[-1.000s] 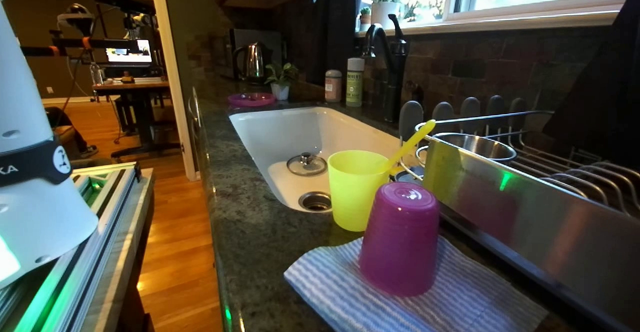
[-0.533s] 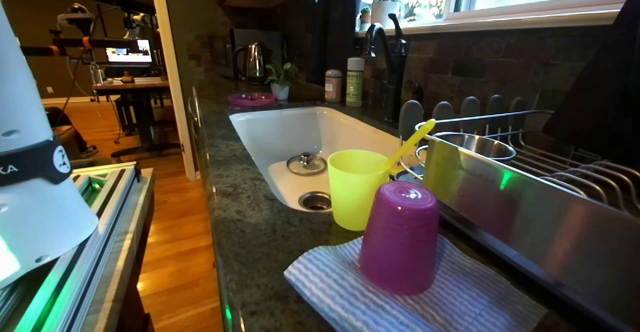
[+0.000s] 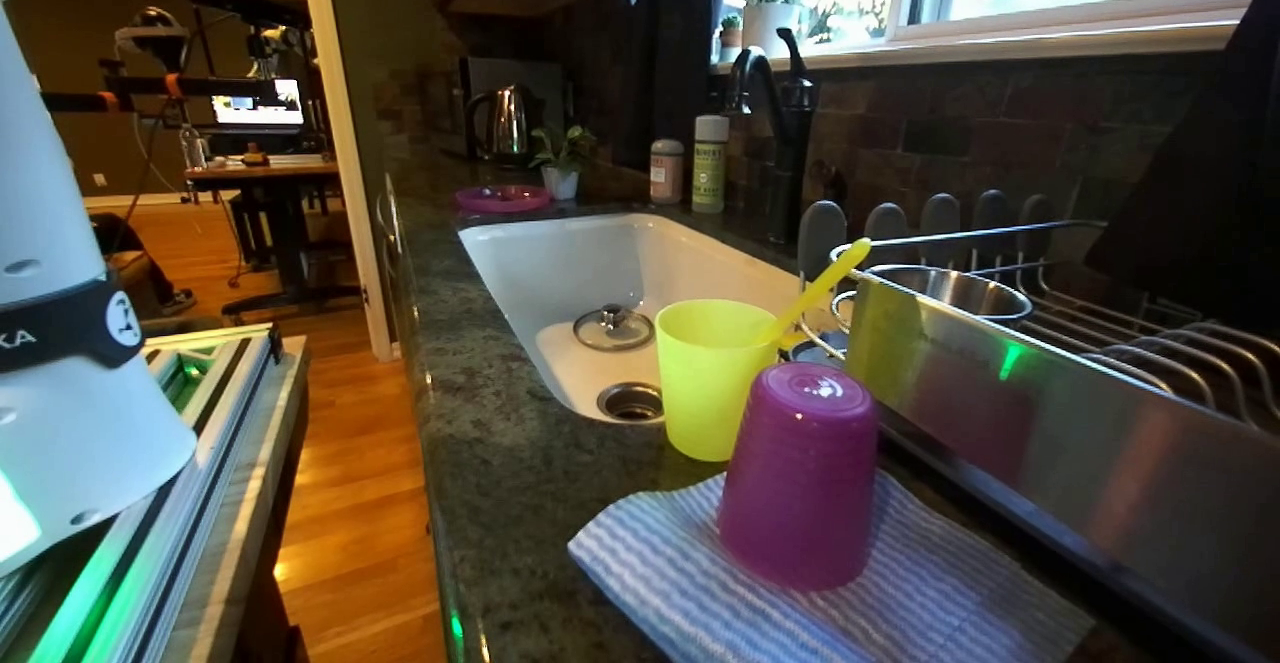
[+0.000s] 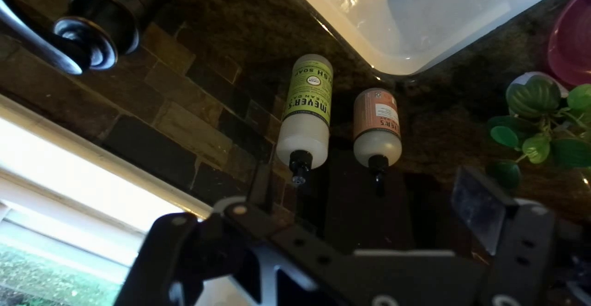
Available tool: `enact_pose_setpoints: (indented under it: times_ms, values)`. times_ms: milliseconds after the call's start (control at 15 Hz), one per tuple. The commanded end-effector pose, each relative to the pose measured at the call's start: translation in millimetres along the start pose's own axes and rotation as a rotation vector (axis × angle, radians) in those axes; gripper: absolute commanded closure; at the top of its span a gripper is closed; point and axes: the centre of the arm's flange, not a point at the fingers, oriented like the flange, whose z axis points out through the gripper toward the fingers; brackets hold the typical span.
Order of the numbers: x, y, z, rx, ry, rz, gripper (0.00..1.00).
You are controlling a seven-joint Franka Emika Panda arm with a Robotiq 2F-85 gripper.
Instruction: Put the bottle, which is on the right, on the windowsill
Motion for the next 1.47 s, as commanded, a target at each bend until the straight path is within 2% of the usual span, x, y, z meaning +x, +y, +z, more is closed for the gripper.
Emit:
enact_pose_setpoints:
  times_ms: [0,1067,1200,1400]
  values:
    - [0,0,0,0.000,0.000,0.000,0.00]
    - [1,-3,4,-0.013,0.003,-0.001,0.00]
    - [2,-7,11,-0.043,0.014,0.034,0.00]
    - [2,-11,28,-0.086,0.036,0.157,0.00]
